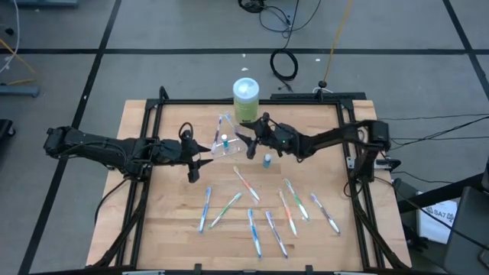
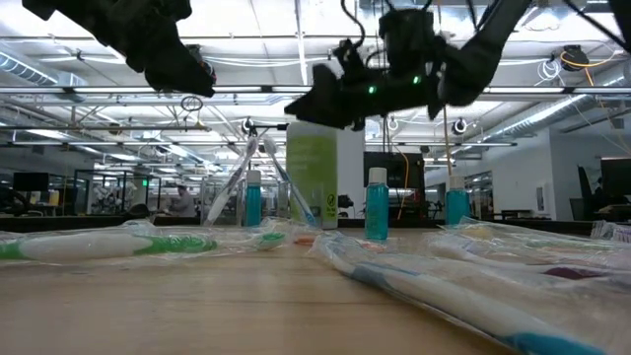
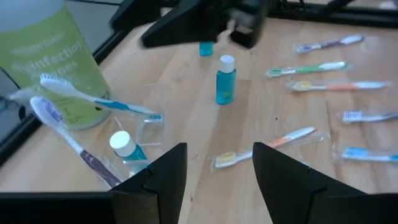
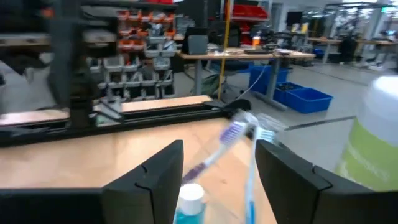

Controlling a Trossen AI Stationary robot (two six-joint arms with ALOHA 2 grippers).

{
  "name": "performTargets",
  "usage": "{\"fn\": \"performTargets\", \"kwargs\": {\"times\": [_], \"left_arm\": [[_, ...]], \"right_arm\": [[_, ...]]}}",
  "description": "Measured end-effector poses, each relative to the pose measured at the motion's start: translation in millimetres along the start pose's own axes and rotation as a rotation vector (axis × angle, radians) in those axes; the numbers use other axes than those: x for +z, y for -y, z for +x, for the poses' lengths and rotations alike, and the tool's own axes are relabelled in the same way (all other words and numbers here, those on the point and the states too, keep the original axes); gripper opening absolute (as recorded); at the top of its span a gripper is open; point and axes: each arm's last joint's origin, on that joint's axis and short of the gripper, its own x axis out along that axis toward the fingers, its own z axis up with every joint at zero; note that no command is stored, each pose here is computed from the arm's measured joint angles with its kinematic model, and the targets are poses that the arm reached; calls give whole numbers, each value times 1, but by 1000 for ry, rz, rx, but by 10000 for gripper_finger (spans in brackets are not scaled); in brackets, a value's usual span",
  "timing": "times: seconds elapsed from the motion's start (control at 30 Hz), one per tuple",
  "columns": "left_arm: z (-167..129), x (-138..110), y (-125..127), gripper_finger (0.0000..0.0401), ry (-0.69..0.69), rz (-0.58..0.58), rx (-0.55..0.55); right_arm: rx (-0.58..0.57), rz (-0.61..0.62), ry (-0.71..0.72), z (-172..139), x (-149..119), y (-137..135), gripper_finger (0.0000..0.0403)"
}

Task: Pick & Place toothbrushing station
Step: Put the top left blue toothbrush into the transparent organizer

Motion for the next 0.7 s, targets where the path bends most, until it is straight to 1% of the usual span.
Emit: {"fn": "performTargets", "kwargs": {"times": [0.1,0.2,0.37,0.43,0.53,0.7], "left_arm": [[0,0,0,186,-4,-79,-5],[0,-2,1,186,-30,-161,-47],[-1,-9,5,186,-146,-318,-166],[0,-11,7,186,-186,-366,-195],[4,-16,14,186,-241,-408,-199],[18,-31,30,186,-368,-449,-187]], "right_arm": [[41,-25,-52,-11,13,-12,196],[84,-37,-114,-23,23,-24,196],[142,-64,-206,-41,33,-38,196],[160,-71,-223,-45,35,-43,196],[183,-81,-249,-49,33,-50,196],[194,-85,-235,-51,35,-53,196]]}}
